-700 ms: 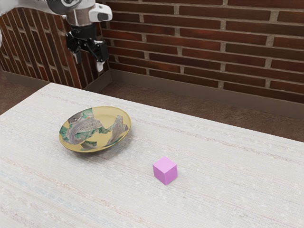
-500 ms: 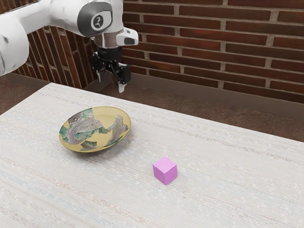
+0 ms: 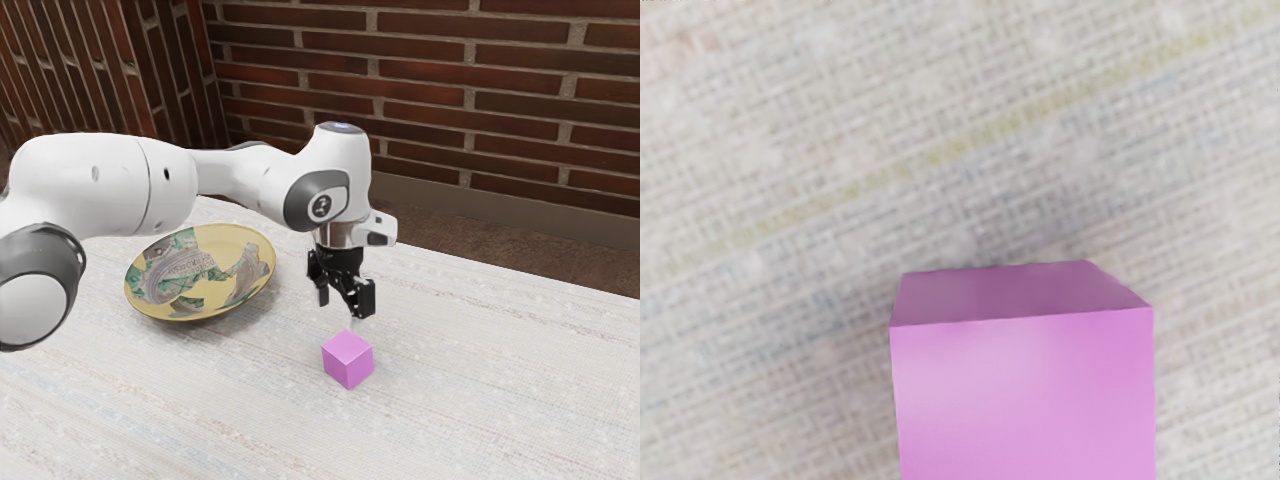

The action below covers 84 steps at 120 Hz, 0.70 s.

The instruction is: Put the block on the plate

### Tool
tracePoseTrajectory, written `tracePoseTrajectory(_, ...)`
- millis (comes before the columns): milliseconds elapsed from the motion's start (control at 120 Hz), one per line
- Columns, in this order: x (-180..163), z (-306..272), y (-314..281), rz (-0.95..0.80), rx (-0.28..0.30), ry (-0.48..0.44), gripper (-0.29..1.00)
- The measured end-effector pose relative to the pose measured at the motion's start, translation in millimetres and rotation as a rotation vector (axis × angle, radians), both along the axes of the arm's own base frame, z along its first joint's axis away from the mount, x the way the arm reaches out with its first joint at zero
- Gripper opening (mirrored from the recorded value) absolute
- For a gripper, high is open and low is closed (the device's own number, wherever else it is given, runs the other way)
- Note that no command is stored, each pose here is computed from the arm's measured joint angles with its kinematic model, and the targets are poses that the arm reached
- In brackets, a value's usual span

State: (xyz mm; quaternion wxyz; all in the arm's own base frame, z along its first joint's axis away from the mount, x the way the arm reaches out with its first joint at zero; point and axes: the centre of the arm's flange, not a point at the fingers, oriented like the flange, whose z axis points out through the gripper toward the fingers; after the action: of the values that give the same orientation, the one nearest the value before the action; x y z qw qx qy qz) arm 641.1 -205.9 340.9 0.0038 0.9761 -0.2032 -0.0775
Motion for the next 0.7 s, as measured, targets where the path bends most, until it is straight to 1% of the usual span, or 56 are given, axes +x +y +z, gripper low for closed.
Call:
tracePoseTrajectory(133, -2, -29, -26, -0.050, 0.001, -0.022, 0.70)
tracePoseTrajectory(217, -2, -37, -27, -0.051, 0.000, -0.033, 0.70)
tracePoseTrajectory(350, 0, -61, -29, -0.041, 0.006, -0.023, 0.70)
tracePoseTrajectory(500, 3, -66, -21, -0.009, 0.010, -0.029, 0.70)
tracePoseTrajectory(700, -3, -73, -19, 0.055, 0.021, -0.015, 0.70)
